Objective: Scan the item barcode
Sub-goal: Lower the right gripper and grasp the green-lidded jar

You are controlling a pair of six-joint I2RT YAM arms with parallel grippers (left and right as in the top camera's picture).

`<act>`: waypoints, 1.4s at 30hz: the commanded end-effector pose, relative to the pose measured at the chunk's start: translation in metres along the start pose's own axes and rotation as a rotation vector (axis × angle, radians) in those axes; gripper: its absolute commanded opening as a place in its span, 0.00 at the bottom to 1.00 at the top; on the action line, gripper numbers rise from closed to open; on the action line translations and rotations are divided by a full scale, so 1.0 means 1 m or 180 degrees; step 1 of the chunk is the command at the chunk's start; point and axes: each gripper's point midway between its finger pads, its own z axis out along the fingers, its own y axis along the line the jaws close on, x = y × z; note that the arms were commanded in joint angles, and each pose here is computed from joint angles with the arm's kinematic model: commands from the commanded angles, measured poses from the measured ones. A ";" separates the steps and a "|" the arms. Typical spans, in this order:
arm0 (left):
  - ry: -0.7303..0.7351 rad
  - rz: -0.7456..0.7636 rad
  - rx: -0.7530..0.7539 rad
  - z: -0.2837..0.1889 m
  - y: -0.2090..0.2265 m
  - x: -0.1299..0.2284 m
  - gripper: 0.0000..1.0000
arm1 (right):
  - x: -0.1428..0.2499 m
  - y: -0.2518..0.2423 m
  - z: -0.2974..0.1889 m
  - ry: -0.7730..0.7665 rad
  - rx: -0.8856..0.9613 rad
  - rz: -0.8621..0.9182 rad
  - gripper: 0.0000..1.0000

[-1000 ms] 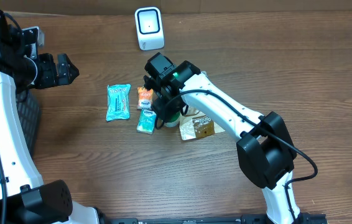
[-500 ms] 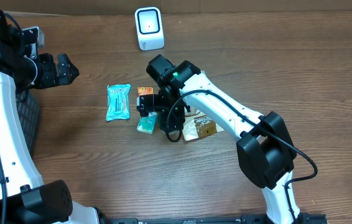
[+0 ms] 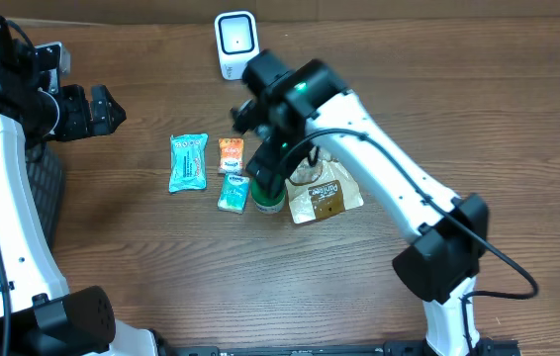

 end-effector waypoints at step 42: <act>-0.0060 0.0077 0.0033 -0.004 -0.003 -0.003 0.99 | 0.001 0.010 0.102 -0.0087 -0.0150 0.1772 0.56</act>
